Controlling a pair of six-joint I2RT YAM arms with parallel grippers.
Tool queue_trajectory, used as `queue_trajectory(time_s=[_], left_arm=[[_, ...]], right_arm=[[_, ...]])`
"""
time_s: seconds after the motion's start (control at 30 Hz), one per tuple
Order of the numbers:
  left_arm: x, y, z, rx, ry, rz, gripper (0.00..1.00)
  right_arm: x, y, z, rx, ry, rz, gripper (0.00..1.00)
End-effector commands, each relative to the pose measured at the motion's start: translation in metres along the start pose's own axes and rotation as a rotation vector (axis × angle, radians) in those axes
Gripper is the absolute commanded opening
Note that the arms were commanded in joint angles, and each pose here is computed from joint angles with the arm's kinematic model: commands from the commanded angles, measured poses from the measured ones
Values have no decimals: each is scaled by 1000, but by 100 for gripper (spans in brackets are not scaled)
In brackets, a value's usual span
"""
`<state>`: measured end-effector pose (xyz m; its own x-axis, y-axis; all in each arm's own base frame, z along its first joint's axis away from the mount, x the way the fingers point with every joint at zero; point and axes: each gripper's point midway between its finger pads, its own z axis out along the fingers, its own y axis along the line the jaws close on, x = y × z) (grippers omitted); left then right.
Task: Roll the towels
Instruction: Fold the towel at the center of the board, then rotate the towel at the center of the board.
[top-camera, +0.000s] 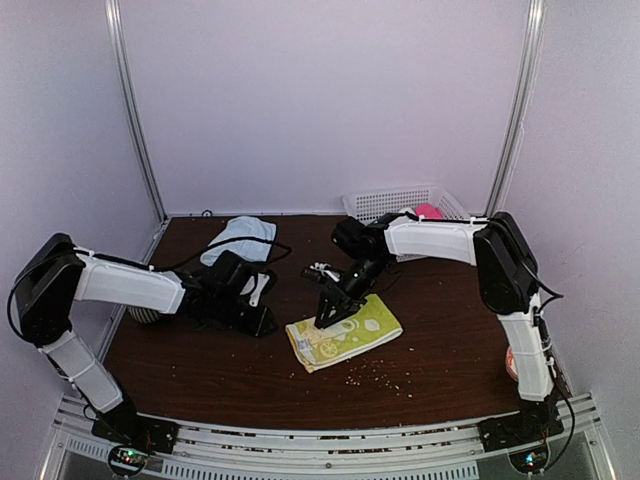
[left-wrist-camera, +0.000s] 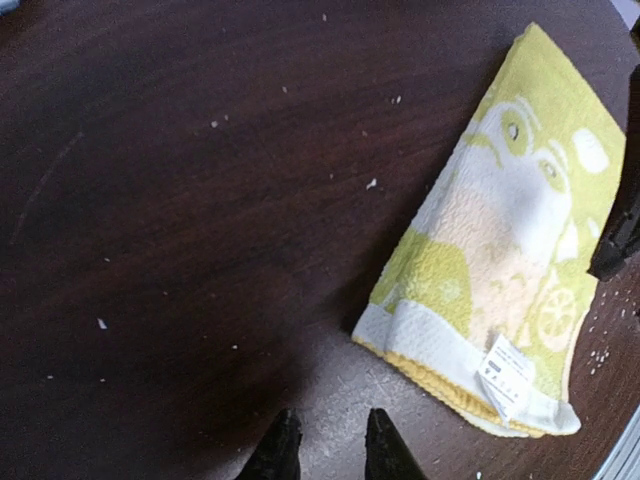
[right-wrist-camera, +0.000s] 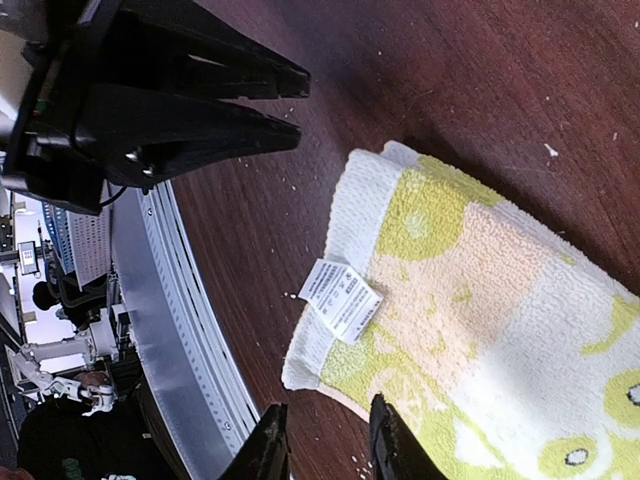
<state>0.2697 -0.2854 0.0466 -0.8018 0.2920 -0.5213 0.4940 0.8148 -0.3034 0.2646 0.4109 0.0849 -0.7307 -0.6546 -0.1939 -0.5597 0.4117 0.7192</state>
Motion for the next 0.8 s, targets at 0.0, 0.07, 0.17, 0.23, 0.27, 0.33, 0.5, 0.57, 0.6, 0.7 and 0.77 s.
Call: queue_trajectory(time_s=[0.0, 0.07, 0.17, 0.23, 0.27, 0.33, 0.5, 0.57, 0.6, 0.7, 0.77], left_arm=[[-23, 0, -28, -43, -100, -17, 24], [-33, -7, -39, -18, -142, -19, 26], [-48, -33, -45, 90, -171, 14, 26], [-54, -48, -39, 122, -166, 49, 24], [-56, -56, -36, 135, -161, 67, 22], [-57, -72, -26, 170, -145, 92, 18], [-43, -103, 3, 279, -103, 78, 16], [-30, -110, 16, 313, -71, 67, 16], [-24, -111, 22, 314, -58, 62, 15], [-6, -111, 32, 324, -26, 55, 15], [7, -110, 37, 337, 7, 51, 16]], right_arm=[[-3, 4, -37, 38, -50, -61, 27], [-3, -9, -47, 96, -67, -80, 26], [-9, -38, -66, 265, -135, -121, 24], [-6, -59, -75, 382, -165, -143, 22], [-5, -68, -79, 435, -174, -154, 21], [-3, -84, -86, 526, -188, -168, 19], [8, -116, -84, 594, -186, -130, 16], [14, -126, -80, 592, -174, -102, 15], [16, -129, -79, 598, -169, -95, 14], [24, -136, -82, 627, -161, -84, 14], [29, -134, -84, 623, -154, -83, 14]])
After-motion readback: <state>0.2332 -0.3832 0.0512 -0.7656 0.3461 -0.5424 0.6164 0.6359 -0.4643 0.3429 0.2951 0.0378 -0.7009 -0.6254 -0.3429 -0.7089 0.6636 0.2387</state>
